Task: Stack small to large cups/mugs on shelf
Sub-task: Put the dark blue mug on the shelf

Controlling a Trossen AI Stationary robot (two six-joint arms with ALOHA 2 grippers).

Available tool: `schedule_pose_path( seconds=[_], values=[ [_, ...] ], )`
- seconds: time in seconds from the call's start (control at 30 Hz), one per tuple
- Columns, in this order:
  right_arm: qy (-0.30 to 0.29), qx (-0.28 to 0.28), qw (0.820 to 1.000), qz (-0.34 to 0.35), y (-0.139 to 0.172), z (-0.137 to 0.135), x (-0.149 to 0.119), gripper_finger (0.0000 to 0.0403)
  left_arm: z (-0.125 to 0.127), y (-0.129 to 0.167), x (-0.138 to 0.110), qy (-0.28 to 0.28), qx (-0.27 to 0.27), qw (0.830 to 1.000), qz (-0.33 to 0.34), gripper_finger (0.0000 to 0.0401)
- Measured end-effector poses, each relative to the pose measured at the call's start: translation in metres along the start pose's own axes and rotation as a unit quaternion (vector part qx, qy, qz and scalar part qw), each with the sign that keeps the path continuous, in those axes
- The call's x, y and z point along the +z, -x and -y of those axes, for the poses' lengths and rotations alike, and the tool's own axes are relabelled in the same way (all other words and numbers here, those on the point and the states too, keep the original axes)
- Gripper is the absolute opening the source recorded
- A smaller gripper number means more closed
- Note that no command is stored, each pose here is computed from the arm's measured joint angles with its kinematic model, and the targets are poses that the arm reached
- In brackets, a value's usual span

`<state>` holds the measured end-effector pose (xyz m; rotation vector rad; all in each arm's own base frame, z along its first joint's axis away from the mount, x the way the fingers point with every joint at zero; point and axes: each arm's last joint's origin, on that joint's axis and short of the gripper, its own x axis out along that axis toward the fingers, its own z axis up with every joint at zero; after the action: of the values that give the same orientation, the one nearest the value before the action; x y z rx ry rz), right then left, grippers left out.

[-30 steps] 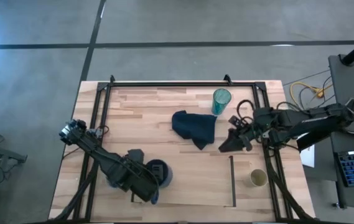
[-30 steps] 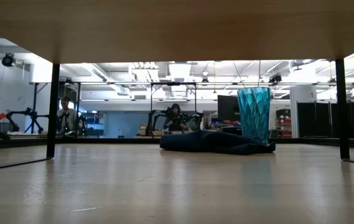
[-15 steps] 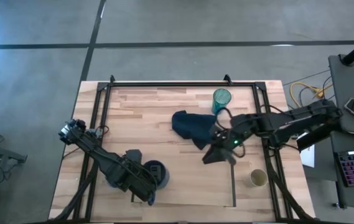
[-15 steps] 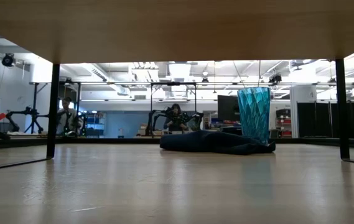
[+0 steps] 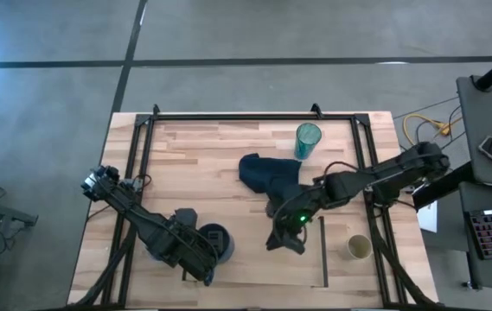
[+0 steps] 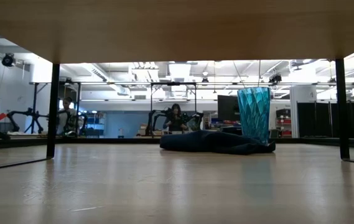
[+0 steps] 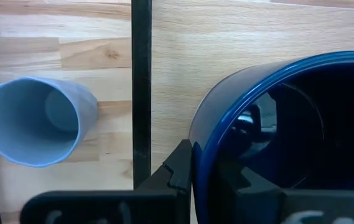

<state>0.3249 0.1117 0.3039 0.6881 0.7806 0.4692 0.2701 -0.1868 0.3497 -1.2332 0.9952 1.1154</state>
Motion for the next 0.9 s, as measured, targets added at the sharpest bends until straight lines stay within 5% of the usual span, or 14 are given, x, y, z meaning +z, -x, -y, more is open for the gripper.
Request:
schedule_pose_path(
  seconds=[0.3,0.63,0.9],
  values=[
    [0.024,0.039,0.999,-0.009,-0.035,-0.013,0.028,0.0074,0.000,0.000,0.000,-0.005,-0.001,1.000,0.001,0.0006],
    [0.019,0.042,0.998,-0.035,-0.057,-0.004,0.029,0.0074,0.000,0.000,0.000,-0.013,-0.002,1.000,0.002,0.0008],
    [0.028,0.046,0.998,-0.038,-0.057,-0.004,0.029,0.0075,0.000,0.001,0.001,-0.013,-0.007,1.000,0.007,0.0055]
  ],
)
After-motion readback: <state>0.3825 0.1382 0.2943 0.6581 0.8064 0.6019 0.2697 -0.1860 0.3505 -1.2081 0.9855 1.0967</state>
